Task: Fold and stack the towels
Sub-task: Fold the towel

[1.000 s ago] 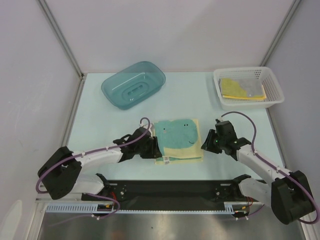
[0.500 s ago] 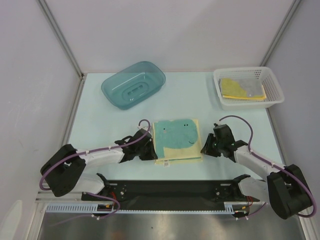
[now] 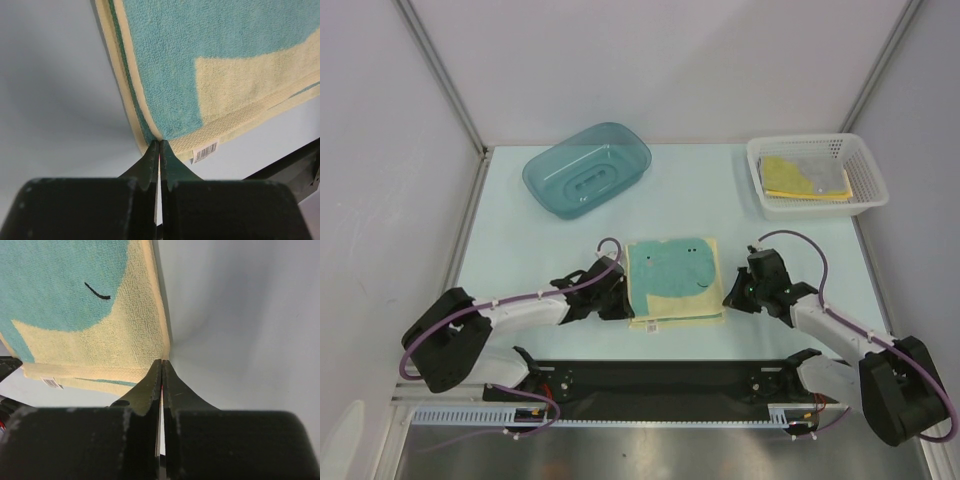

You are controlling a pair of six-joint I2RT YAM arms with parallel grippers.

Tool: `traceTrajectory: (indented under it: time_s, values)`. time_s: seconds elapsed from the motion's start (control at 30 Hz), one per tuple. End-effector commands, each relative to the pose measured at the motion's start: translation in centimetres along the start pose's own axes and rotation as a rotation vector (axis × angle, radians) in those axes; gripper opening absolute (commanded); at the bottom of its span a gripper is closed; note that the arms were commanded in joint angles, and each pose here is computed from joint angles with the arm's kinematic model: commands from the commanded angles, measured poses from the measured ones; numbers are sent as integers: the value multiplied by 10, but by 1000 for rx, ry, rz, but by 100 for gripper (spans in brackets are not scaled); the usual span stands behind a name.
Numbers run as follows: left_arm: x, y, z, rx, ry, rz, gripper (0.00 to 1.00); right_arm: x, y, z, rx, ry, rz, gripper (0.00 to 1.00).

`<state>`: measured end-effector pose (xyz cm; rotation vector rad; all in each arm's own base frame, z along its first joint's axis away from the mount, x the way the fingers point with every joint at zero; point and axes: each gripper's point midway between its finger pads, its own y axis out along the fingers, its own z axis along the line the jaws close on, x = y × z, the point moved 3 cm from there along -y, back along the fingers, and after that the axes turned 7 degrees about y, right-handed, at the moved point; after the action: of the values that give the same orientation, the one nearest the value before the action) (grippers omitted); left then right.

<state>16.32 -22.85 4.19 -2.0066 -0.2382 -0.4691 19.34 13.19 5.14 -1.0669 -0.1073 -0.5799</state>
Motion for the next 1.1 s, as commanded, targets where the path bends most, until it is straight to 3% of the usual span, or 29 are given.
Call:
traceTrajectory:
  time_s: [0.0, 0.57, 1.07]
  values:
    - [13, -6, -6, 25, 11, -29, 0, 13, -9, 17, 57, -35, -40, 0]
    - [30, -51, -27, -19, -15, -64, 0, 23, -49, 42, 114, -75, -49, 0]
    - [11, -43, -15, -15, -22, -19, 0, 2, -44, 37, 150, -70, -6, 0]
